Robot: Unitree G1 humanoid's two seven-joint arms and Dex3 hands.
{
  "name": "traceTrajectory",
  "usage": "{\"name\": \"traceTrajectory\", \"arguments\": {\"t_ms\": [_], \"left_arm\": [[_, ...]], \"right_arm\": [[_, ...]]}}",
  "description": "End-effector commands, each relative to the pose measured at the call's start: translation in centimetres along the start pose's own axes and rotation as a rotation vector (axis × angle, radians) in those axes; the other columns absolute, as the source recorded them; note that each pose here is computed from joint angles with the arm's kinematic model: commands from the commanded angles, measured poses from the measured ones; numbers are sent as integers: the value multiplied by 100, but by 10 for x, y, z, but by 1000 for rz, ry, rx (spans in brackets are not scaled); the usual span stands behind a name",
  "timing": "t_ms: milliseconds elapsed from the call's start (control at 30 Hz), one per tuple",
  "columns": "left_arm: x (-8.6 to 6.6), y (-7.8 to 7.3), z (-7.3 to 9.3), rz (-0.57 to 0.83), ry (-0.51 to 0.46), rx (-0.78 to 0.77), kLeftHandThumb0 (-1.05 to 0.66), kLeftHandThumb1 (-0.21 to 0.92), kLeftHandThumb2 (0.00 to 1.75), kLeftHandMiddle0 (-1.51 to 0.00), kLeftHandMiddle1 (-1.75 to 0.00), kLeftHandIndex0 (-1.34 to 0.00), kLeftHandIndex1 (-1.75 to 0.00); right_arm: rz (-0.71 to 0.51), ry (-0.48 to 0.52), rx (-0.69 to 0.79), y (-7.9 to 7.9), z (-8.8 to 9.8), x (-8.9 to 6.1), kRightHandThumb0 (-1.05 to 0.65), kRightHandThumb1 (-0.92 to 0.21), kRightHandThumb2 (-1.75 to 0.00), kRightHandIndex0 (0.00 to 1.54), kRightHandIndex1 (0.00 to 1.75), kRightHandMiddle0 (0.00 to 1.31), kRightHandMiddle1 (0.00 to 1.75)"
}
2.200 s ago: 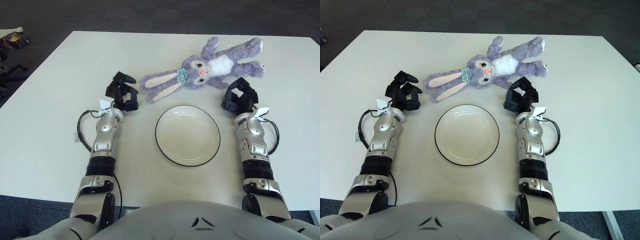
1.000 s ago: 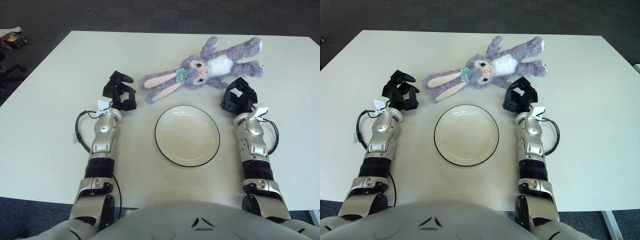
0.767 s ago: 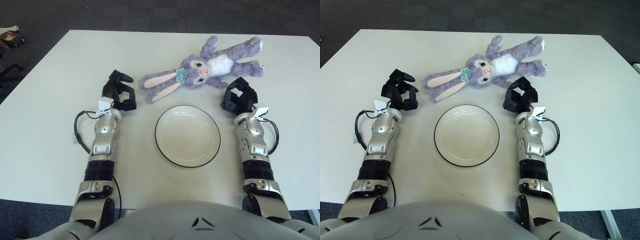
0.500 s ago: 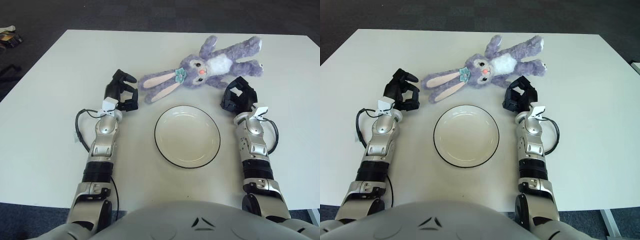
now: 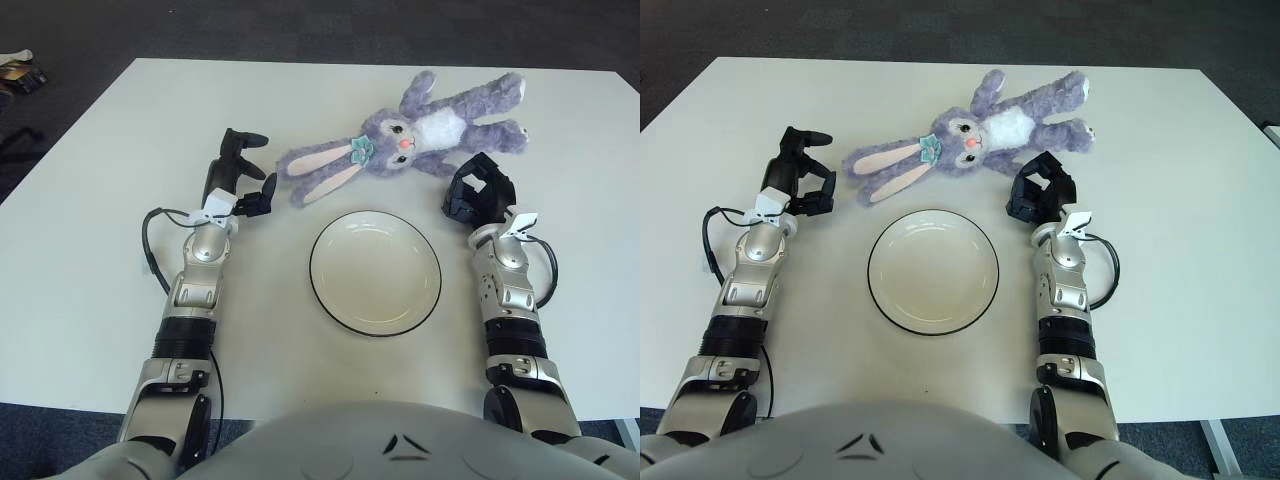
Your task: Put the doll into the plate.
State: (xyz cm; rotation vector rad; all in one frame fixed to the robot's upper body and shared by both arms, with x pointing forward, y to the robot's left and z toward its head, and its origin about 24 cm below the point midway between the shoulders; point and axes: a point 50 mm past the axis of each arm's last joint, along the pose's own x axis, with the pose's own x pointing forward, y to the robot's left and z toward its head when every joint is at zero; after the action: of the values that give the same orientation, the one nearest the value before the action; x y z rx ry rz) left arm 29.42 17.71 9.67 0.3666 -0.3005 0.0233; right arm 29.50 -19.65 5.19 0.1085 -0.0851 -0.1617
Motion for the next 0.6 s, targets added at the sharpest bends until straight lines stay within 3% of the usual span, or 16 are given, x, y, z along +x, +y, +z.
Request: {"name": "traceTrajectory", "arguments": {"t_ms": [0,100,200,400,567], "left_arm": [[9,3,11,-11,-58,56,40,54,95,-50,-164,0,-73],[14,4,15,-13,-85,93,-37,56,82,-42,-171,0,-72],[24,1,26,-20,-135,133,-66,58,73,-43,-174,0,-74],[33,-5,40,-39,-208,228,-81,59,66,-42,-175,0,-81],[37,-8,48,-42,-266,318,-86,59,64,-22,-175,0,-85]], "right_arm": [[-21,162,9,-5,-31,-14,-48,-32,-132,106,175,61,175],[-22,163,9,-5,-32,-14,-49,-31,-133,105,175,62,175],[-23,165,10,-5,-32,-14,-49,-30,-134,105,175,63,175],[-22,165,15,-5,-32,-13,-49,-29,-134,105,175,63,175],[-16,168,11,-5,-32,-13,-49,-29,-135,106,175,64,175]]}}
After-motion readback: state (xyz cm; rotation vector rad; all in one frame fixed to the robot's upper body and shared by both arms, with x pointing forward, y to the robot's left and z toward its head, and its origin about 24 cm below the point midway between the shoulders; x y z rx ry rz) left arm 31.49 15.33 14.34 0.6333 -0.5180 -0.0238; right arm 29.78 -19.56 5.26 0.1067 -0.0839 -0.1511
